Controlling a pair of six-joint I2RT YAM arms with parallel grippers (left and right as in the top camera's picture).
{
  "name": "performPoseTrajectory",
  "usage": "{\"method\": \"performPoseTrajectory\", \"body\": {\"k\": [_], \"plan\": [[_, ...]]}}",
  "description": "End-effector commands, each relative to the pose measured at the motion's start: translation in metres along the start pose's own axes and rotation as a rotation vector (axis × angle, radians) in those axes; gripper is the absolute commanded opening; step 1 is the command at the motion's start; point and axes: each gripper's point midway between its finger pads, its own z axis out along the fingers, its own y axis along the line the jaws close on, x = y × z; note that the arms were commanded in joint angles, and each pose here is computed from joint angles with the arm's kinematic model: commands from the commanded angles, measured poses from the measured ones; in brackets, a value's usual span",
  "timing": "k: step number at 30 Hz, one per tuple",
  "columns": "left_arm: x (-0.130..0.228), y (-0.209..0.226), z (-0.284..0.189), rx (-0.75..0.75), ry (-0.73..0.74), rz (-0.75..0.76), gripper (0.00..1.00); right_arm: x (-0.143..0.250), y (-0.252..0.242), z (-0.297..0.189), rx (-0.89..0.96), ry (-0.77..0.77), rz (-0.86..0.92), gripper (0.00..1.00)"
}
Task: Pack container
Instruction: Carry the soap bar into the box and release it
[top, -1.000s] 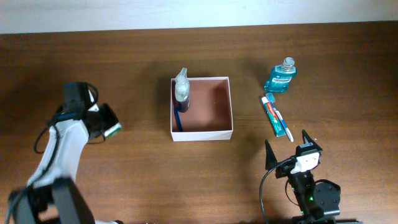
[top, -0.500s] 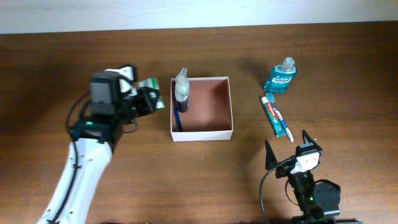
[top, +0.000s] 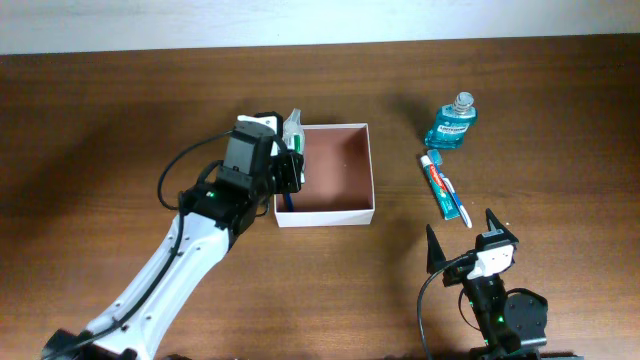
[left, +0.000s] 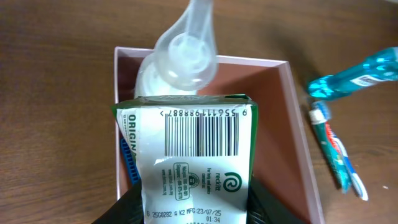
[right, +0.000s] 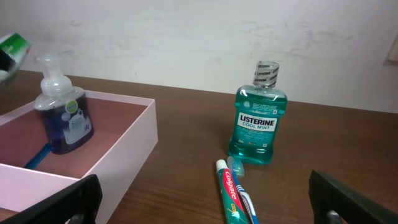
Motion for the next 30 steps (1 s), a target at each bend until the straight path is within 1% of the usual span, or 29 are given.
{"method": "performPoseTrajectory", "body": {"k": [1,6,8,11,13,17,22,25,28,30], "plan": [[-0.007,0.003,0.006,-0.028,-0.018,-0.007,0.21,0.002,-0.001,0.0,0.002,0.004,0.001,0.99],[0.002,0.003,0.015,-0.025,0.017,-0.005,0.21,0.002,-0.001,0.0,0.002,0.004,0.001,0.99],[0.002,0.002,0.015,-0.019,0.021,-0.005,0.29,0.002,-0.001,0.0,0.003,0.004,0.002,0.98],[0.002,0.001,0.015,-0.017,0.021,-0.005,0.45,0.002,-0.001,0.0,0.003,0.004,0.002,0.99],[0.003,0.0,0.015,-0.011,0.025,-0.005,0.54,0.002,-0.001,0.0,0.003,0.004,0.001,0.99],[0.002,-0.002,0.015,0.0,0.024,-0.006,0.62,0.002,-0.001,0.0,0.002,0.004,0.001,0.99],[-0.002,-0.003,0.009,0.006,0.007,-0.003,0.64,0.002,-0.001,0.0,0.002,0.004,0.001,0.99],[-0.008,-0.002,0.002,0.004,-0.016,0.003,0.68,0.002,-0.001,0.0,0.002,0.004,0.001,0.99],[-0.017,0.015,-0.009,-0.066,-0.051,-0.014,0.7,0.002,-0.001,0.0,0.002,0.004,0.001,0.99],[-0.023,0.034,-0.019,-0.137,-0.075,-0.033,0.7,0.002,-0.001,0.0,0.003,0.004,0.002,0.98]]}}
